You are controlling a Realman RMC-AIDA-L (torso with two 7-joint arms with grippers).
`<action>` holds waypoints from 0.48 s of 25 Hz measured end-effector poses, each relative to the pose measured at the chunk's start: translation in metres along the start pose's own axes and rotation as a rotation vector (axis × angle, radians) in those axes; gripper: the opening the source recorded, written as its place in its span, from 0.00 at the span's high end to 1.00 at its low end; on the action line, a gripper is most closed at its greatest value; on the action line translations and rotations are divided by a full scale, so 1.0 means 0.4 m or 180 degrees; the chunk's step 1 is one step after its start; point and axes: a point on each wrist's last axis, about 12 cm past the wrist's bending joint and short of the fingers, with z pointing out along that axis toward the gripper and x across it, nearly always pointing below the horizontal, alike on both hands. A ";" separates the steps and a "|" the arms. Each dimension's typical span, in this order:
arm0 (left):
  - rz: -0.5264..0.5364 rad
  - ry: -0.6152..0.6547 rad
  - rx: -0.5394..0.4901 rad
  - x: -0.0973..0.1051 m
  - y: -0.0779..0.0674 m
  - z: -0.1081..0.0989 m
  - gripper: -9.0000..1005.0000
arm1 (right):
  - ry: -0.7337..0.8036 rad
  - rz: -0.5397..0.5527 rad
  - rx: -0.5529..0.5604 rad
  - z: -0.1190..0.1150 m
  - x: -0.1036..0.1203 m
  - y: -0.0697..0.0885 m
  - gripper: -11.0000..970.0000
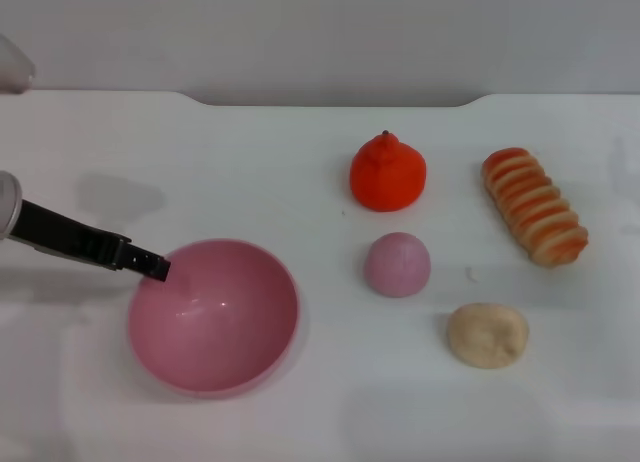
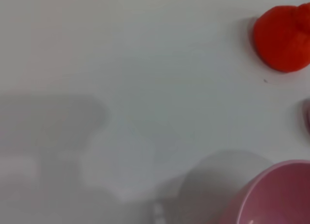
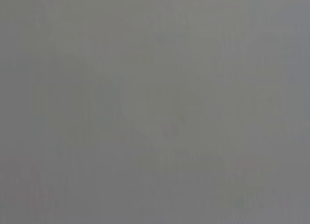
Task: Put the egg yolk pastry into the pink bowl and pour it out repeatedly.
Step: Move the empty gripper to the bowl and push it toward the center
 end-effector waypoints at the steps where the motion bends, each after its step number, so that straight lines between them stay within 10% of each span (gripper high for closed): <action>1: -0.0011 0.0035 0.0022 0.001 0.001 0.007 0.31 | -0.0008 -0.0005 0.0000 0.001 -0.002 -0.001 0.46; 12: -0.0009 0.0208 0.0087 0.010 -0.005 0.038 0.31 | -0.0063 -0.0034 -0.0008 0.011 -0.012 -0.004 0.47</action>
